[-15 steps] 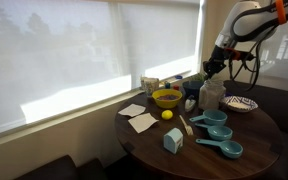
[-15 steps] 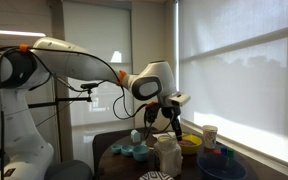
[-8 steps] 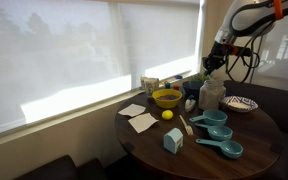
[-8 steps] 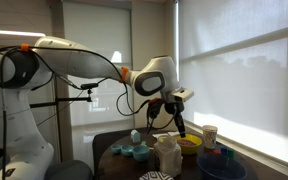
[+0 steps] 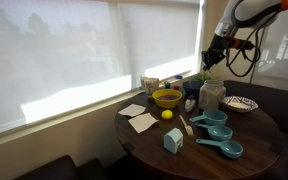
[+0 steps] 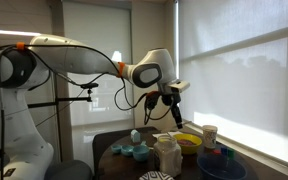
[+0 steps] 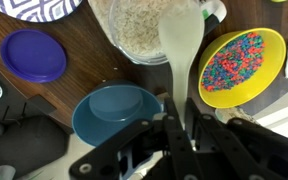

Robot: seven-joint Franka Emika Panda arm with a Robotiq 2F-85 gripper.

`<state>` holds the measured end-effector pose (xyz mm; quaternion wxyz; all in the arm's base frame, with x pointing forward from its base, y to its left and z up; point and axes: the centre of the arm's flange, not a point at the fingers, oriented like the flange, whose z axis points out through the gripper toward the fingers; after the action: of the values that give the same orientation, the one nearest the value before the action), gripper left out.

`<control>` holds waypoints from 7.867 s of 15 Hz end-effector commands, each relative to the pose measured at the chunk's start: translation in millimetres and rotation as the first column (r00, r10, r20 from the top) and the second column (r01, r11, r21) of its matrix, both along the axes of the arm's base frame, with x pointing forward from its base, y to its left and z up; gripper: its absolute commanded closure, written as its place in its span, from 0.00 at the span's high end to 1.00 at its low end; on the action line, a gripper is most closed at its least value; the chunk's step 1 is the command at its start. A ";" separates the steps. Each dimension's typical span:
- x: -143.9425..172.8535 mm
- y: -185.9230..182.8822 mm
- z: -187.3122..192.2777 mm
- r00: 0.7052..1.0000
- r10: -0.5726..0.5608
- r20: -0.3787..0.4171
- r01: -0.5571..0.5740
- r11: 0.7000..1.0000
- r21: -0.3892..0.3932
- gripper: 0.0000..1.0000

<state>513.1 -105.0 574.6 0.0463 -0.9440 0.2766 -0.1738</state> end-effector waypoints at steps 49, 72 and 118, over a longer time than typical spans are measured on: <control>-53.4 135.8 -117.8 0.729 0.636 0.253 -0.642 0.763 -0.070 0.03; -93.6 95.8 -123.2 0.439 0.770 0.463 -0.819 0.555 -0.148 0.03; -67.5 79.8 3.1 0.917 0.385 0.109 -0.391 0.919 0.045 0.03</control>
<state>435.6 -24.6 554.9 0.1338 -0.9665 0.0595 -0.2107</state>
